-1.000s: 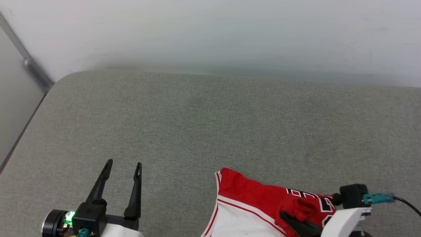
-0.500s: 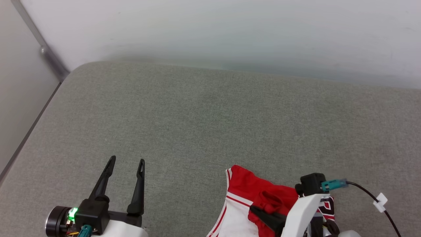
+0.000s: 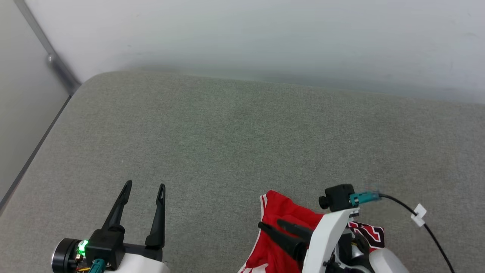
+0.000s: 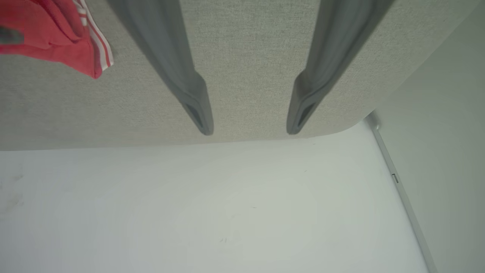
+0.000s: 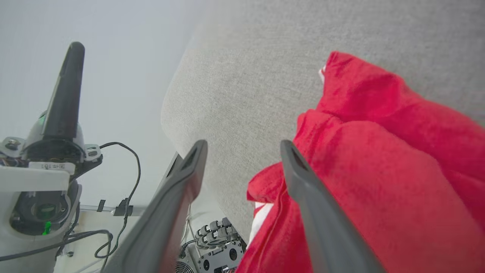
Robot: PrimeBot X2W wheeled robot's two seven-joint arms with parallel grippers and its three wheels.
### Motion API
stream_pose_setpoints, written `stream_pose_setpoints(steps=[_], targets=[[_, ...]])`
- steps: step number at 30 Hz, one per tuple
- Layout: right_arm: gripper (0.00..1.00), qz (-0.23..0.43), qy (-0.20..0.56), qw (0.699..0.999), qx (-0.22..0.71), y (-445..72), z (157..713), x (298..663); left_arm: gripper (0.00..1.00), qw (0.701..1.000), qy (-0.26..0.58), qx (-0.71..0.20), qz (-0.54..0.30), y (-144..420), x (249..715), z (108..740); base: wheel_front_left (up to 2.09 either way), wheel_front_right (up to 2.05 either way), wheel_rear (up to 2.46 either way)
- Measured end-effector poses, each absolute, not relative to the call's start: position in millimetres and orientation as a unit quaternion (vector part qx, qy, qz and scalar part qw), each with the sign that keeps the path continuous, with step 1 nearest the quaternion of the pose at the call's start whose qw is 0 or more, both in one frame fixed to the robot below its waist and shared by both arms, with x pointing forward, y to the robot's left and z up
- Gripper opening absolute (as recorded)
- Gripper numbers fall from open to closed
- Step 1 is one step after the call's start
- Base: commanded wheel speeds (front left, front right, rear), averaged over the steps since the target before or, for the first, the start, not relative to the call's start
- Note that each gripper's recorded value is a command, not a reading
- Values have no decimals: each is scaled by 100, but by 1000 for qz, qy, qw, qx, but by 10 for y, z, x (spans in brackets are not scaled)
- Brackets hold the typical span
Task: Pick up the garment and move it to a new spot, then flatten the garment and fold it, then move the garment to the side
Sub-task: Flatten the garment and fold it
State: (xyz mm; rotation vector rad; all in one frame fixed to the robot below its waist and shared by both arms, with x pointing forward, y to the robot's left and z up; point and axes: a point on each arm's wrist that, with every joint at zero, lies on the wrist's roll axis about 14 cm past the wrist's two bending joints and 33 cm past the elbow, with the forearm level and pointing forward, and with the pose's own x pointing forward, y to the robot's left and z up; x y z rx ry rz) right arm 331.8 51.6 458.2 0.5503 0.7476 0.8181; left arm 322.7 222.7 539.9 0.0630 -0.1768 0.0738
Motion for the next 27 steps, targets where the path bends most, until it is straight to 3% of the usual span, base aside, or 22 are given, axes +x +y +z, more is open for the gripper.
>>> stream_pose_setpoints(steps=[5, 12, 19, 27], targets=[[100, 356, 279, 872, 188, 305, 4822, 3686, 100, 995, -96, 29, 27, 2167, 3252, 5444, 0, 0, 0], [100, 277, 117, 954, -16, -412, 5300, 4209, 100, 994, -104, 26, 9, 2058, 3322, 5486, 0, 0, 0], [100, 165, -9, 978, -126, -1394, 5729, 4428, 100, 994, -112, 16, -9, 1943, 3388, 5527, 0, 0, 0], [100, 80, -60, 991, -84, -1988, 5772, 4168, 100, 994, -111, 0, -21, 1862, 3448, 5514, 0, 0, 0]])
